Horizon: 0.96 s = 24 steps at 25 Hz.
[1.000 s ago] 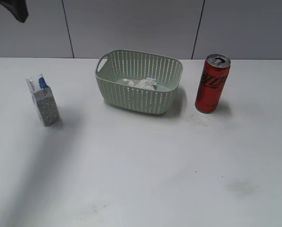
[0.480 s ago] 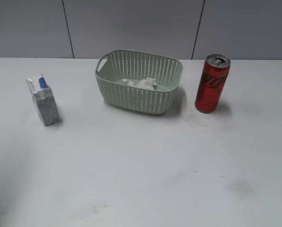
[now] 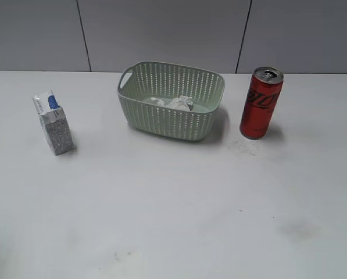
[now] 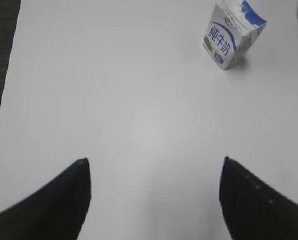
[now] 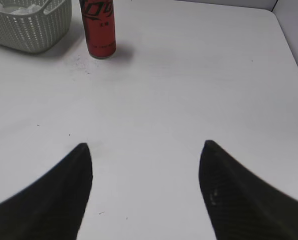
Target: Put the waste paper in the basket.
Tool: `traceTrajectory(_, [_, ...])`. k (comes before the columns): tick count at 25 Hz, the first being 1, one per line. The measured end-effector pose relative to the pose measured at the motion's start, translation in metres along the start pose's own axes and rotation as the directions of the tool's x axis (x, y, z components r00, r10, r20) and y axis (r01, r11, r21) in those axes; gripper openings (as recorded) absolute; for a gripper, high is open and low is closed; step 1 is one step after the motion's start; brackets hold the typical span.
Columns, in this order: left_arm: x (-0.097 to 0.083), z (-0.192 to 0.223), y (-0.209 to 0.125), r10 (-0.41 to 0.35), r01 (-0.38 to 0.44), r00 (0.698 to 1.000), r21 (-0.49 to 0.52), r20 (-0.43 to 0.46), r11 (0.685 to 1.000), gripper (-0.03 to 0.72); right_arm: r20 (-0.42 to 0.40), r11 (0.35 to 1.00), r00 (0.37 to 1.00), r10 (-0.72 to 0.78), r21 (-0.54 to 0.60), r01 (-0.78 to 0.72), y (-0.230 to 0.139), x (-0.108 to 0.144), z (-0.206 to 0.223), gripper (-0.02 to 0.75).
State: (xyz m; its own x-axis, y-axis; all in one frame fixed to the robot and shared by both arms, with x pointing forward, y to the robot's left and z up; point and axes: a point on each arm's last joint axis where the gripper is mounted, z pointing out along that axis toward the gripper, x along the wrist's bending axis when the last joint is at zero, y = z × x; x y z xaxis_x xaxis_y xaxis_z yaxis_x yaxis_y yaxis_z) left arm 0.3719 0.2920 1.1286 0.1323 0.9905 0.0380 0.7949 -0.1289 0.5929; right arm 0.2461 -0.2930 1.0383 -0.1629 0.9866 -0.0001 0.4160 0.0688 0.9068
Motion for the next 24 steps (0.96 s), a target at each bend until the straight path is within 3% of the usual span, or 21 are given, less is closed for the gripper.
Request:
traceTrajectory(6, [-0.005, 0.000, -0.060, -0.001, -0.001, 1.000, -0.129, -0.010, 0.992, 0.592, 0.000, 1.000, 1.000, 0.000, 0.000, 0.000, 0.000, 0.000, 0.000, 0.508])
traceTrajectory(14, [-0.012, 0.005, -0.118, -0.012, 0.015, 1.000, -0.227, 0.014, 0.974, 0.592, 0.000, 1.000, 1.000, 0.000, 0.000, 0.000, 0.000, 0.000, 0.000, 0.508])
traceTrajectory(22, [-0.015, -0.024, -0.148, -0.008, 0.009, 1.000, -0.467, 0.003, 0.884, 0.592, 0.000, 1.000, 1.000, 0.000, 0.000, 0.000, 0.000, 0.000, 0.000, 0.508])
traceTrajectory(24, [-0.016, -0.026, -0.153, -0.007, 0.008, 1.000, -0.486, 0.003, 0.874, 0.591, -0.001, 1.000, 1.000, 0.001, -0.002, -0.001, 0.000, 0.000, 0.000, 0.508])
